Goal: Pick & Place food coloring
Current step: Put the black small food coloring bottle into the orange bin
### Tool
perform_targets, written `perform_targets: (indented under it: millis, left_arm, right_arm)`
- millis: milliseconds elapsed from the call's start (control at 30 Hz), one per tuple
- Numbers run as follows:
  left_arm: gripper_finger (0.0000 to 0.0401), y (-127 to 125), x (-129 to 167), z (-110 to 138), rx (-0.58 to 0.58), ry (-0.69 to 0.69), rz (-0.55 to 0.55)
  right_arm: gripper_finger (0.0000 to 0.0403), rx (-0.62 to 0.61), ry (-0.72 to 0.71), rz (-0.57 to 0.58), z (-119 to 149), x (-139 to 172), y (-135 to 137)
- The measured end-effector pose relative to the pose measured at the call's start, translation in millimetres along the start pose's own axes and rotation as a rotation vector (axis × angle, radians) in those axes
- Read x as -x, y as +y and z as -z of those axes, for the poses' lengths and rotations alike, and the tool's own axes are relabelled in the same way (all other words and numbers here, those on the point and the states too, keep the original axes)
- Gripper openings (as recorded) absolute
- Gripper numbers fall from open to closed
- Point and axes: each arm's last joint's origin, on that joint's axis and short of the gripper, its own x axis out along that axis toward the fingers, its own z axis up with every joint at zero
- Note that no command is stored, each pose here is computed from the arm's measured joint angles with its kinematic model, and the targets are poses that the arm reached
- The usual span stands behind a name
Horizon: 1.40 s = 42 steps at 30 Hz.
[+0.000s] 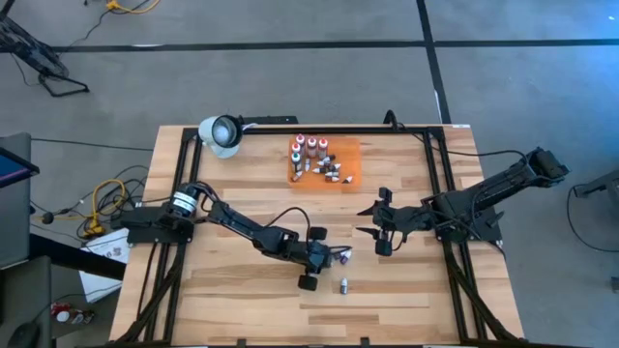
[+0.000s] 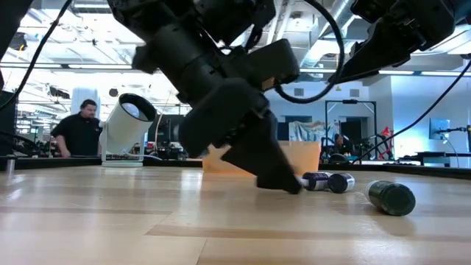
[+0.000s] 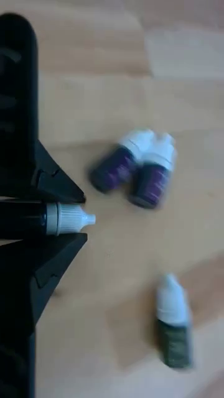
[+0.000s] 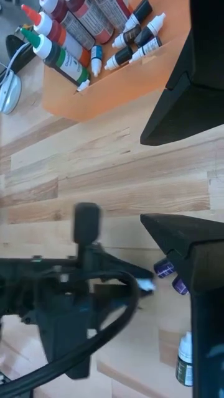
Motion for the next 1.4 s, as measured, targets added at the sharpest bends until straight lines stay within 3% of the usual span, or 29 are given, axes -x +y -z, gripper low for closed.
perform_targets:
  millis: [333, 633, 1033, 1400]
  left_arm:
    - [0.0071, 12.8, 38.7, -10.9, -0.128, 0.089, -0.314]
    - [0.0076, 57.4, 61.7, -25.8, -0.169, 0.078, -0.558]
    - [0.0077, 129.0, 66.2, -26.5, -0.045, 0.022, -0.704]
    - [0.0087, 162.5, 70.3, -17.6, 0.070, 0.017, -0.722]
  right_arm:
    - [0.0182, -0.006, 0.006, 0.002, 0.7, 0.0, -0.1]
    - [0.0182, -0.013, 0.011, 0.003, 1.2, 0.1, -0.1]
    - [0.0182, -0.012, 0.014, 0.003, 1.4, 0.0, -0.2]
    - [0.0182, -0.011, 0.015, 0.003, 1.5, 0.0, -0.2]
